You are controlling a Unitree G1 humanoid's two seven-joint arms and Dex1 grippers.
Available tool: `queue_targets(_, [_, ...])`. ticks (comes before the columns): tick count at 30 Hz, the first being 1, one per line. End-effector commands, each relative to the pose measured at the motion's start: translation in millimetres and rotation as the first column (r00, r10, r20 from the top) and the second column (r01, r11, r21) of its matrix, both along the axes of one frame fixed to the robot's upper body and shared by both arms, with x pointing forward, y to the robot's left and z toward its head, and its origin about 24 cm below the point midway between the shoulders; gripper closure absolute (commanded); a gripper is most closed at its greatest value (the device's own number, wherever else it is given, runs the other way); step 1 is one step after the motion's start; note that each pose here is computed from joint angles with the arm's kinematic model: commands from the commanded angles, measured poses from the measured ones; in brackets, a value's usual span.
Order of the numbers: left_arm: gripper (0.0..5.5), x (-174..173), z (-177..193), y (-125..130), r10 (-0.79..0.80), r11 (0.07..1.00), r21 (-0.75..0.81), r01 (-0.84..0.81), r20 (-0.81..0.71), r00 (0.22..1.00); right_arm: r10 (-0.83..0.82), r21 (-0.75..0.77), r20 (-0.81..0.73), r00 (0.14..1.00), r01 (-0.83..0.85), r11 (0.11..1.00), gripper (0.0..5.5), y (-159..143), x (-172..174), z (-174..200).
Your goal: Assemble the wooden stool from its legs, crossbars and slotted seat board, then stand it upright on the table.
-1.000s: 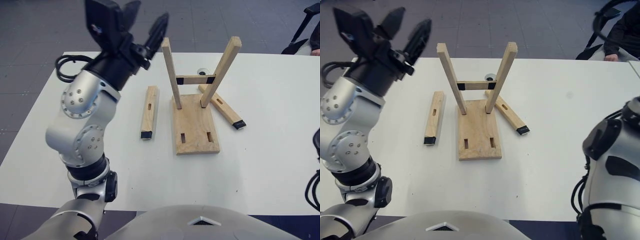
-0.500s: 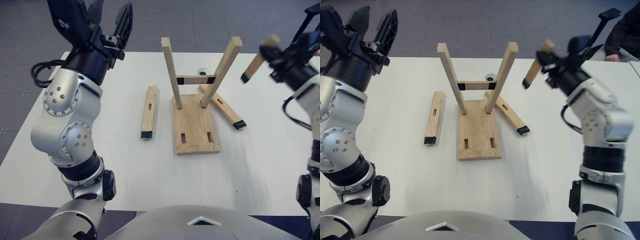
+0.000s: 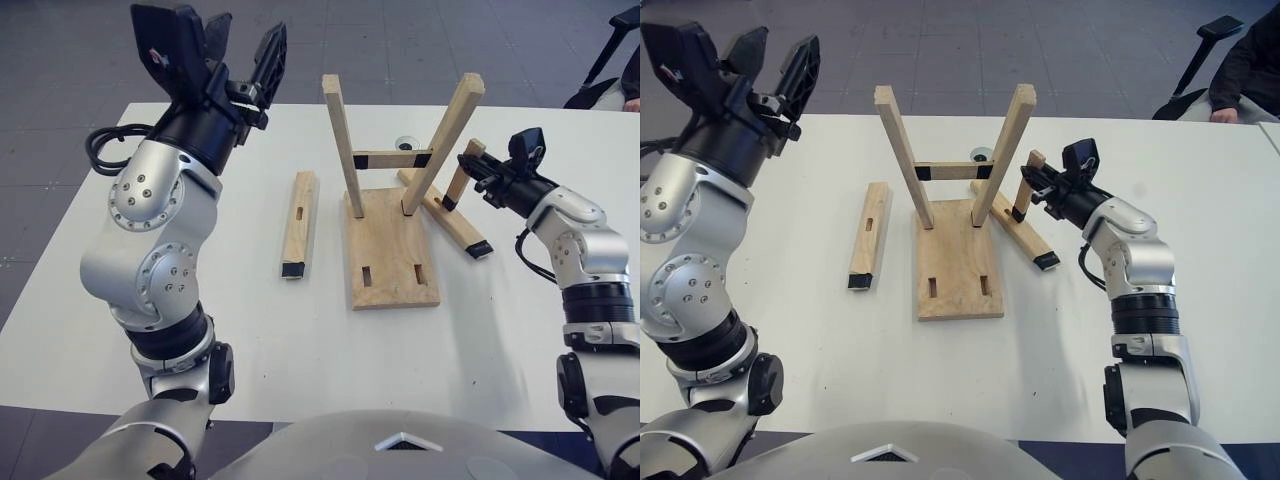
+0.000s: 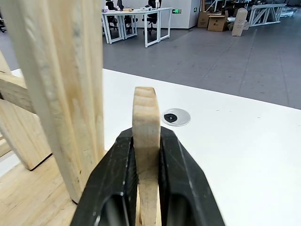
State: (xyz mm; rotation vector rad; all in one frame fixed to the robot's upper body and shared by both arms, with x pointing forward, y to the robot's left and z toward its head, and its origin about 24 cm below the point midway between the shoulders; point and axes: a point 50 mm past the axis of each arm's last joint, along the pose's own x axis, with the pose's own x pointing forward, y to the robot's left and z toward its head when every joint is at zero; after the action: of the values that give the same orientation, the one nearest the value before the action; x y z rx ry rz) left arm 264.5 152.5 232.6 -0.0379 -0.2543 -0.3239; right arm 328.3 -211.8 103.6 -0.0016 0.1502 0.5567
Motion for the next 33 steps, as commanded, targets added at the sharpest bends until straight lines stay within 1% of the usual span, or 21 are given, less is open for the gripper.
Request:
queue_targets(1, [2.35,2.6,1.8,-0.3,0.000,1.000,0.009,0.000,0.003,1.000,0.008,0.000,0.021,1.000,-0.008,1.000,5.11,5.6,5.6,-0.5])
queue_targets(9, [2.35,3.1,2.3,-1.8,-0.005,1.000,0.012,0.005,0.006,1.000,0.028,0.009,0.039,0.999,-0.028,1.000,5.11,14.7,8.6,0.8])
queue_targets(11, [2.35,2.7,2.2,-2.3,-0.006,1.000,0.011,0.006,0.007,1.000,0.026,0.004,0.024,0.999,-0.026,1.000,5.11,12.4,5.7,-5.3])
queue_targets(13, [2.35,2.4,2.1,-1.8,-0.003,1.000,0.011,0.002,0.008,1.000,0.003,-0.027,0.007,1.000,-0.003,1.000,5.11,3.7,1.4,-18.9])
queue_targets(18, [2.35,1.8,0.8,-2.9,-0.002,1.000,0.003,0.002,0.004,1.000,-0.125,-0.127,-0.056,0.991,0.117,0.985,5.11,-22.3,-23.4,-75.9])
queue_targets(21, [2.35,1.2,0.3,-2.6,-0.001,1.000,0.004,0.001,0.001,1.000,-0.183,-0.152,-0.103,0.978,0.167,0.974,5.11,-29.4,-40.6,-102.2])
queue_targets(23, [2.35,0.2,-0.4,-3.8,-0.005,1.000,0.004,0.005,-0.002,1.000,-0.231,-0.164,-0.120,0.966,0.210,0.964,5.11,-33.7,-47.9,-111.8])
queue_targets(25, [2.35,-0.5,-1.1,-5.6,-0.009,1.000,0.004,0.009,-0.004,1.000,-0.325,-0.193,-0.142,0.935,0.296,0.935,5.11,-42.2,-54.4,-121.5])
queue_targets(28, [2.35,-0.9,-2.7,-6.7,-0.008,1.000,-0.001,0.008,-0.009,1.000,-0.410,-0.200,-0.201,0.890,0.373,0.906,5.11,-42.8,-60.5,-135.1])
queue_targets(31, [2.35,0.1,-2.9,-9.4,-0.019,1.000,-0.004,0.019,-0.010,1.000,-0.453,-0.183,-0.251,0.855,0.418,0.890,5.11,-41.8,-55.7,-138.5])
queue_targets(33, [2.35,0.4,-2.9,-10.2,-0.025,1.000,-0.004,0.024,-0.010,1.000,-0.470,-0.149,-0.266,0.842,0.446,0.883,5.11,-40.4,-48.3,-134.0])
